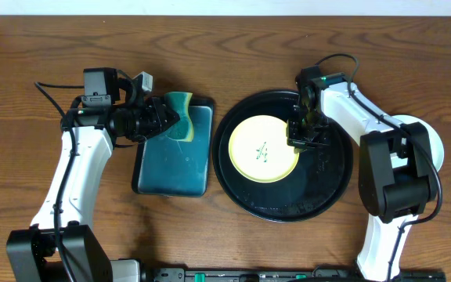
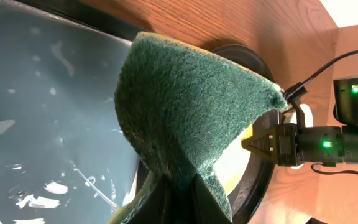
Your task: Clean dirty plates on tray and stack at the side
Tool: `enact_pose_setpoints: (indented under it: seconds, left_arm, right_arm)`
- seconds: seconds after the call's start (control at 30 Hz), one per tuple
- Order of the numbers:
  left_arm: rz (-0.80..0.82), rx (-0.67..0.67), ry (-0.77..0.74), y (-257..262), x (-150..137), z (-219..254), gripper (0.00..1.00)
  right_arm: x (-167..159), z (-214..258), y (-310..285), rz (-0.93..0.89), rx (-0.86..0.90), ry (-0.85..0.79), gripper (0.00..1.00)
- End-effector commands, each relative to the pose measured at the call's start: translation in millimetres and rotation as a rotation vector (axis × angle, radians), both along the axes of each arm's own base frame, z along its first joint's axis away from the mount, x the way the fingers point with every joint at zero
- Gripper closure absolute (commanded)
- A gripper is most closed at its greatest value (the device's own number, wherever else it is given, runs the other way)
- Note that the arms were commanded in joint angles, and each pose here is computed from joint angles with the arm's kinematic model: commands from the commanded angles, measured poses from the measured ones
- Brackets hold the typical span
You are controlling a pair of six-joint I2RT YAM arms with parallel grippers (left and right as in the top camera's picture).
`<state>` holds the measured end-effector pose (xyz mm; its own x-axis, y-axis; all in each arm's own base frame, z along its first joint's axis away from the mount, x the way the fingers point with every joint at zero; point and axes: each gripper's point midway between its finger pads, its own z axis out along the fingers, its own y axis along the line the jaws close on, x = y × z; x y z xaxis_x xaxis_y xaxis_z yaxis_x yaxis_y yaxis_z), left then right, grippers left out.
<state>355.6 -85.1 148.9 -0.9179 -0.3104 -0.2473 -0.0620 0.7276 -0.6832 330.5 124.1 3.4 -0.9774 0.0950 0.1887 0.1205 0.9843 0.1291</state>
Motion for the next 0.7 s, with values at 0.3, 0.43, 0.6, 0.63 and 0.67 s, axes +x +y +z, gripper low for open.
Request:
enact_pose_setpoints:
  seconds: [0.3,0.43,0.6,0.63,0.67]
  left_arm:
    - [-0.012,-0.025,-0.019,-2.7,-1.0,7.3,0.92]
    - [-0.012,-0.026,-0.019,-2.8,-1.0,7.3,0.92]
    - [-0.012,-0.026,-0.019,-2.8,-1.0,7.3,0.92]
    - [-0.012,-0.025,-0.019,-2.7,-1.0,7.3,0.92]
    - [-0.012,-0.025,-0.019,-2.7,-1.0,7.3,0.92]
  right_arm:
    - [2.4,-8.2,-17.7,-0.021,-0.102,-0.009,0.99]
    - [2.4,-8.2,-17.7,-0.021,-0.102,-0.009,0.99]
    - [2.4,-8.2,-17.7,-0.021,-0.102,-0.009,0.99]
    - [2.4,-8.2,-17.7,-0.021,-0.102,-0.009,0.99]
    - [2.4,-8.2,-17.7,-0.021,-0.102,-0.009,0.99]
